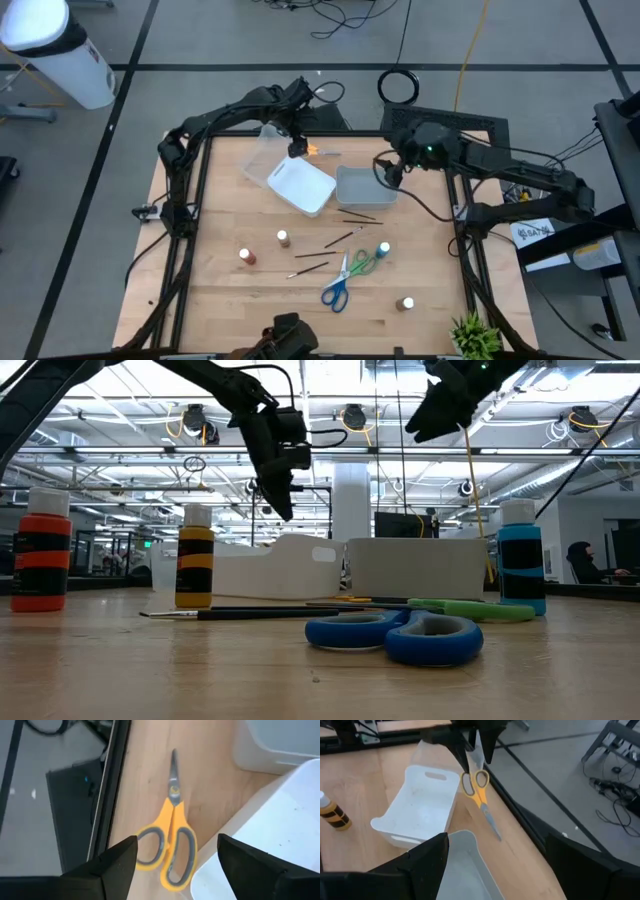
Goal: Pick & Place Paint Supplies
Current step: Put the yellow scissors into the transparent bin
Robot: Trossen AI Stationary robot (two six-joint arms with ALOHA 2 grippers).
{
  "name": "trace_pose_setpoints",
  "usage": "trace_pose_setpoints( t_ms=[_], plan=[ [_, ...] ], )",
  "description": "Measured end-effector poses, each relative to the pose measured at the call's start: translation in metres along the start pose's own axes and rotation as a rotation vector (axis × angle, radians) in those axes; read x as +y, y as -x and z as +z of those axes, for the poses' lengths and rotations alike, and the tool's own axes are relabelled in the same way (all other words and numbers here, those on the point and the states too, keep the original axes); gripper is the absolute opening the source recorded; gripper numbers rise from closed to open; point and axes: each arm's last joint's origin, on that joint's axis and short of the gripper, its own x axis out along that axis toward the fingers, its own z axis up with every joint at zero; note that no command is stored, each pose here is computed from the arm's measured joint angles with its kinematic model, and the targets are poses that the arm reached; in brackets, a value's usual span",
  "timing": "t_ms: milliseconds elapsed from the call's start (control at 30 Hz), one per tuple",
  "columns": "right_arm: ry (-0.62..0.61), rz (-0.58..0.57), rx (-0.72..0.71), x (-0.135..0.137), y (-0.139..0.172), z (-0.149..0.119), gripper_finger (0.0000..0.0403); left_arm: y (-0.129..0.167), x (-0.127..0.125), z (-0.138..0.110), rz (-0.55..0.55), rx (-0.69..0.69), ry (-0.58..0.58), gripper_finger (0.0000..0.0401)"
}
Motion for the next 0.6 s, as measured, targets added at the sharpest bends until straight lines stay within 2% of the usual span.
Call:
trace_pose_setpoints(
  t_ms=[167,300,433,600],
  plan=[
    [0.013,-0.002,-0.031,0.0,0.0,-0.004,0.0313,0.001,0.024,-0.013,-0.04,-0.018,0.18,0.0267],
    [0.013,0.001,-0.029,0.0,-0.001,-0.005,0.0313,0.008,0.054,-0.032,-0.138,-0.079,0.331,0.026],
    [0.013,0.002,-0.028,0.001,-0.001,-0.005,0.0313,0.007,0.072,-0.043,-0.2,-0.117,0.401,0.0258],
    [0.012,0.003,-0.028,0.001,-0.001,-0.005,0.0313,-0.006,0.073,-0.046,-0.208,-0.076,0.443,0.0262]
  ],
)
